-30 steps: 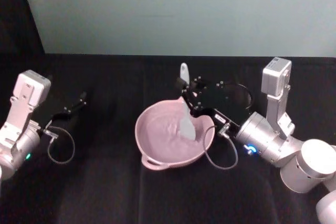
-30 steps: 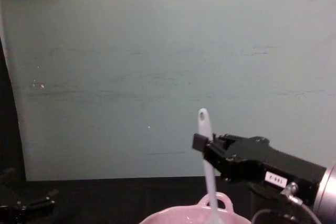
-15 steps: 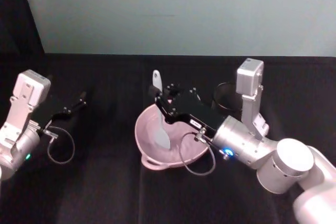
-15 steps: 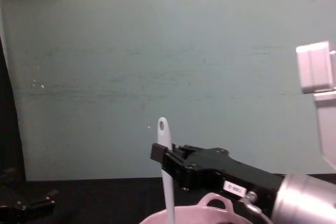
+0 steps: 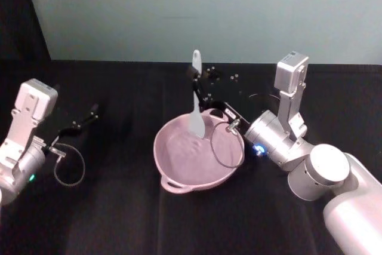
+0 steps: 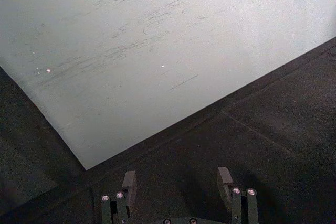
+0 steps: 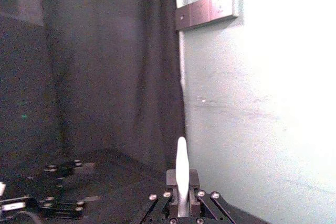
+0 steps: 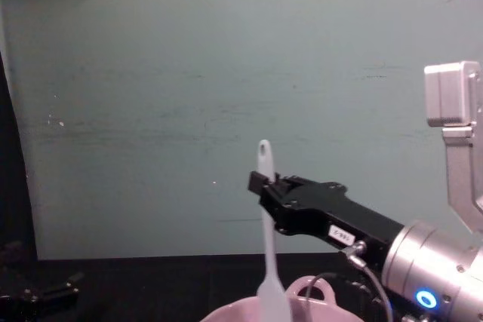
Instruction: Use the one hand to pick up the spoon and stir the clear water in the bowl.
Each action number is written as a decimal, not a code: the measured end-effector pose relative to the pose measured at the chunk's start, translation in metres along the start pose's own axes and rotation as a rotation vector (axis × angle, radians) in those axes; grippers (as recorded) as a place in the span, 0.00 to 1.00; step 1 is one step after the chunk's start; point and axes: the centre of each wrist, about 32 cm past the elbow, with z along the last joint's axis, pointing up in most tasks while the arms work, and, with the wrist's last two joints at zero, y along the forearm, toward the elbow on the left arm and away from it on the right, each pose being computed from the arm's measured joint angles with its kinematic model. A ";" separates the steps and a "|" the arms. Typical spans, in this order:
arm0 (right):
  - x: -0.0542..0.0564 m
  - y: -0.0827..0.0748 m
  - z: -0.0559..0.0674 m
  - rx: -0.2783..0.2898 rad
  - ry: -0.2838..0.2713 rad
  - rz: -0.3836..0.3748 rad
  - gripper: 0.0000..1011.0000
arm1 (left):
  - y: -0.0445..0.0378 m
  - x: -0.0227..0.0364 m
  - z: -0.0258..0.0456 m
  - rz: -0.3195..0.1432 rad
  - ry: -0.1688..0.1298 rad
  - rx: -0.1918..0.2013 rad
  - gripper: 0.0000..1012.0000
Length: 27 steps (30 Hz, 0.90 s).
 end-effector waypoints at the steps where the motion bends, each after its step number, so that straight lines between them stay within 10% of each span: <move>1: 0.001 -0.001 0.000 0.002 -0.011 -0.008 0.11 | 0.0000 0.0000 0.0000 0.000 0.000 0.000 1.00; 14: 0.014 -0.030 0.011 -0.028 -0.068 -0.041 0.11 | 0.0000 0.0000 0.0000 0.000 0.000 0.000 1.00; 27: 0.023 -0.046 0.050 -0.050 0.179 -0.033 0.11 | 0.0000 0.0000 0.0000 0.000 0.000 0.000 1.00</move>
